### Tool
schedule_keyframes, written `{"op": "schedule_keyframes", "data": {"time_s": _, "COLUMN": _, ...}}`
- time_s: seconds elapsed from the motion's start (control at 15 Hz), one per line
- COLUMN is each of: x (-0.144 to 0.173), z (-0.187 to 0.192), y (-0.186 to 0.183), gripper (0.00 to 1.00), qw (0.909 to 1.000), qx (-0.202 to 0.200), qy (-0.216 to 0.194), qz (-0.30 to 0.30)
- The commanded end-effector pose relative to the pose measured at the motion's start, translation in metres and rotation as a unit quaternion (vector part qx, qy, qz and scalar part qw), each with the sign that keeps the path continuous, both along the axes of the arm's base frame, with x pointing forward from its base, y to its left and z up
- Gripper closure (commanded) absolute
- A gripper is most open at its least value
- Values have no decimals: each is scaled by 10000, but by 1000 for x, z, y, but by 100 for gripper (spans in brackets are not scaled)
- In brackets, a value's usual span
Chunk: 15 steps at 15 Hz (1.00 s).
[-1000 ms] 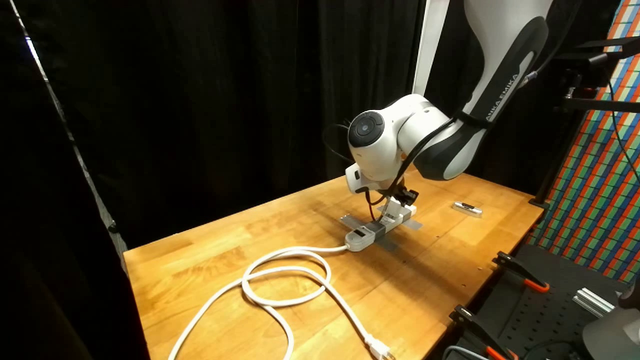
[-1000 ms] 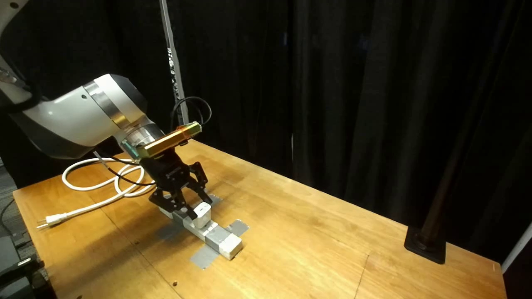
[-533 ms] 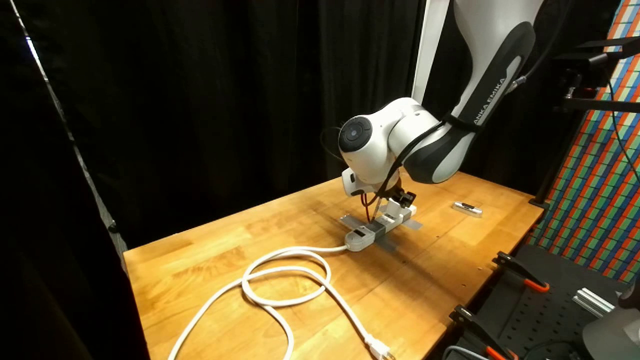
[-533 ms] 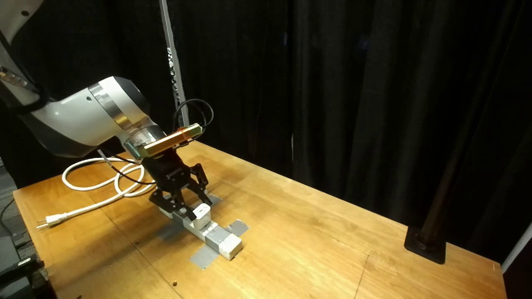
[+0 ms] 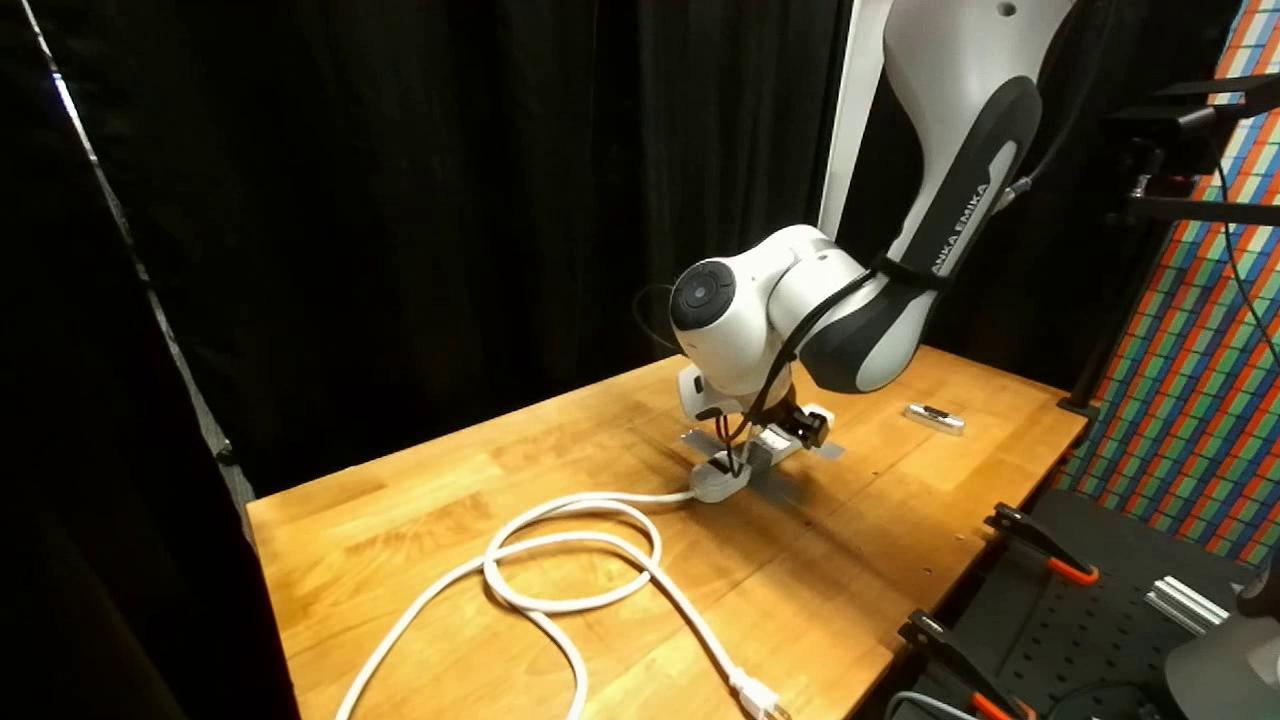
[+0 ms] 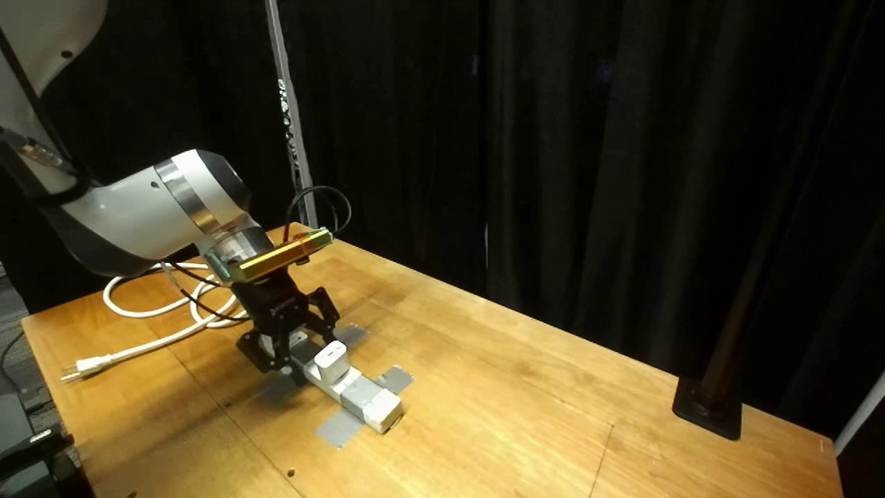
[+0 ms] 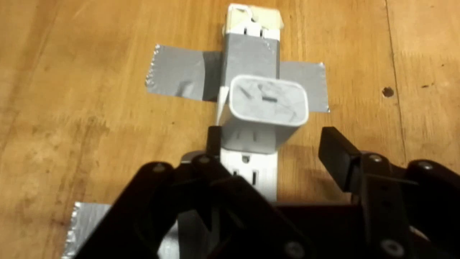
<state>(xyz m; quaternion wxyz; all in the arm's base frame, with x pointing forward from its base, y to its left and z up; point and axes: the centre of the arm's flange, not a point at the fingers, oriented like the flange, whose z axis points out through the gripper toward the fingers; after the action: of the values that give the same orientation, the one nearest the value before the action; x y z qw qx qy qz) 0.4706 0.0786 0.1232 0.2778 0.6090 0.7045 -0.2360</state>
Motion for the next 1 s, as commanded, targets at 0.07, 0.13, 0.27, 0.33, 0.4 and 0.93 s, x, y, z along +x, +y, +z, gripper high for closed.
{"op": "schedule_keyframes", "data": {"time_s": 0.07, "x": -13, "z": -29, "y": 5, "gripper": 0, "qw": 9989, "qx": 248, "qy": 372, "qz": -172}}
{"op": "schedule_keyframes", "data": {"time_s": 0.13, "x": -13, "z": -26, "y": 4, "gripper": 0, "qw": 9988, "qx": 274, "qy": 346, "qz": -194}}
{"op": "schedule_keyframes", "data": {"time_s": 0.27, "x": -9, "z": -16, "y": 6, "gripper": 0, "qw": 9990, "qx": 357, "qy": 169, "qz": -206}}
{"op": "schedule_keyframes", "data": {"time_s": 0.33, "x": -6, "z": -6, "y": 7, "gripper": 0, "qw": 9989, "qx": 425, "qy": 40, "qz": -182}}
{"op": "schedule_keyframes", "data": {"time_s": 0.4, "x": -3, "z": 1, "y": 8, "gripper": 0, "qw": 9986, "qx": 492, "qy": -61, "qz": -181}}
{"op": "schedule_keyframes", "data": {"time_s": 0.93, "x": 22, "z": 118, "y": 30, "gripper": 0, "qw": 9867, "qx": 1168, "qy": -1127, "qz": -13}}
